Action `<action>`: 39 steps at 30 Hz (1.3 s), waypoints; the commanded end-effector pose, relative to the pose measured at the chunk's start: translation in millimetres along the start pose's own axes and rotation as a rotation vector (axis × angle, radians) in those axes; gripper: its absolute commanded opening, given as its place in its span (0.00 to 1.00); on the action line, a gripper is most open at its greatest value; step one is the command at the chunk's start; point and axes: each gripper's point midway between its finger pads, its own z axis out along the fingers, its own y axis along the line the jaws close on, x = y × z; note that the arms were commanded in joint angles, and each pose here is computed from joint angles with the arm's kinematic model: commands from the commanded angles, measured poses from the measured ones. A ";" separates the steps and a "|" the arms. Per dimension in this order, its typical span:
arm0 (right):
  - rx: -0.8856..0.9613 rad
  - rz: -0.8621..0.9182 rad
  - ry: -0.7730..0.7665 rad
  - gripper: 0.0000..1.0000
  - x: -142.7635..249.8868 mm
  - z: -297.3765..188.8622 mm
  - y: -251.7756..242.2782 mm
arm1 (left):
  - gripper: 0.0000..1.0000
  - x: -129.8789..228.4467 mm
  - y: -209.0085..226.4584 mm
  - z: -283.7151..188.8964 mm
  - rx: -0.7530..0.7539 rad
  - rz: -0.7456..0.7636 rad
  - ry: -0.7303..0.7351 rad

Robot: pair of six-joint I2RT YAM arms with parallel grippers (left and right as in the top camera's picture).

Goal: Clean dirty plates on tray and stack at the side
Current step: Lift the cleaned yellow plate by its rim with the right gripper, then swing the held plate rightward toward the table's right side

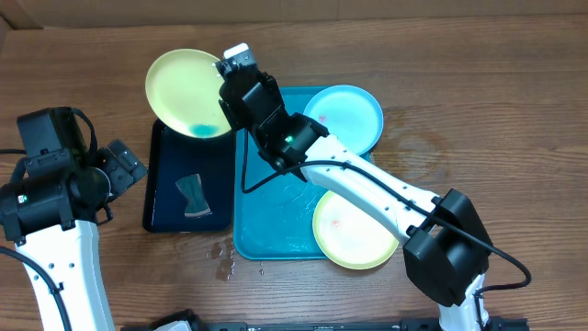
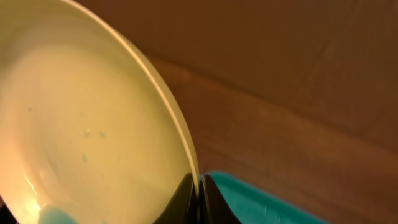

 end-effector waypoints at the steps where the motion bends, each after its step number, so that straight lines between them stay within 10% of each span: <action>1: 0.022 -0.168 -0.122 0.04 -34.9 -10.7 13.8 | 1.00 -6.9 0.4 -4.7 -0.001 -0.023 -0.023; 19: 0.198 -0.429 -0.612 0.04 -144.7 -87.0 59.8 | 1.00 -6.9 0.4 -4.7 -0.001 -0.023 -0.023; 39: 0.206 -0.435 -0.671 0.04 -154.8 -101.0 68.0 | 1.00 -6.9 0.4 -4.7 -0.001 -0.023 -0.023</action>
